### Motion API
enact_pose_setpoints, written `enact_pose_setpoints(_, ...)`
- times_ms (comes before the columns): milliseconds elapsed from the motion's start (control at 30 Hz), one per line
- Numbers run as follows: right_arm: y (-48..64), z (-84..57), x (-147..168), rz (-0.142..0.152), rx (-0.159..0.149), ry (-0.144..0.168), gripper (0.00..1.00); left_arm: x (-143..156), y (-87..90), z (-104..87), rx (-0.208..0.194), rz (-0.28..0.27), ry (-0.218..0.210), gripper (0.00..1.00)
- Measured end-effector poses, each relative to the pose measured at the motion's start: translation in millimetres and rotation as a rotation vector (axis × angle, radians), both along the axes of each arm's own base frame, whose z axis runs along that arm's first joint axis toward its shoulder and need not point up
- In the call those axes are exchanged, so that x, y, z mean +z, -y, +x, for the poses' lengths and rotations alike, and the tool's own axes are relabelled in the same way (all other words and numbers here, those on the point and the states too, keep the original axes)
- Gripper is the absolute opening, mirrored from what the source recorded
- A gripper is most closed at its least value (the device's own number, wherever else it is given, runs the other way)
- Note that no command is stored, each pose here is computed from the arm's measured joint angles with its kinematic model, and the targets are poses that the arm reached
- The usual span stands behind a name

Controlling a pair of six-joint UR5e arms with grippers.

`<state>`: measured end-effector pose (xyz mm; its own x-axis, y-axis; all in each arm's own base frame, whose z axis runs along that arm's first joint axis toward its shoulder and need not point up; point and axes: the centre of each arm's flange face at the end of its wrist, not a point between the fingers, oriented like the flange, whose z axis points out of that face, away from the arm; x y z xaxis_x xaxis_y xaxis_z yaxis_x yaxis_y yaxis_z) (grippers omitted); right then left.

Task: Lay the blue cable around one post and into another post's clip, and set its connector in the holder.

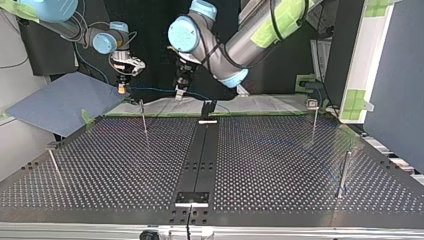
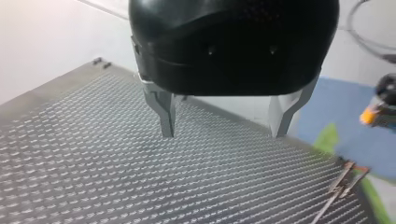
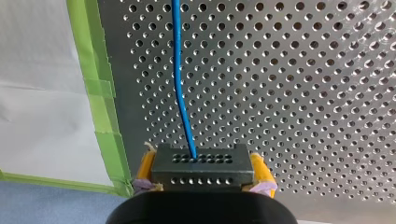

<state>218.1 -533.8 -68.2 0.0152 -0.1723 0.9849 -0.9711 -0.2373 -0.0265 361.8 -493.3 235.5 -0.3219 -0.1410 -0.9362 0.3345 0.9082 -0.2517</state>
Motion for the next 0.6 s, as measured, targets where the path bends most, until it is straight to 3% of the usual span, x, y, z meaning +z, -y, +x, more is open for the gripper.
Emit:
enact_pose_setpoints(200, 0.0, -0.1, 0, 0.000, 0.000, 0.000, 0.00, -29, 6.4, 4.1, -0.028, 0.029, 0.004, 0.99)
enact_pose_setpoints(600, -0.2, -0.4, 0, 0.003, -0.001, -0.001, 0.00, -82, -8.0, 43.6, 0.034, 0.030, 0.004, 0.99)
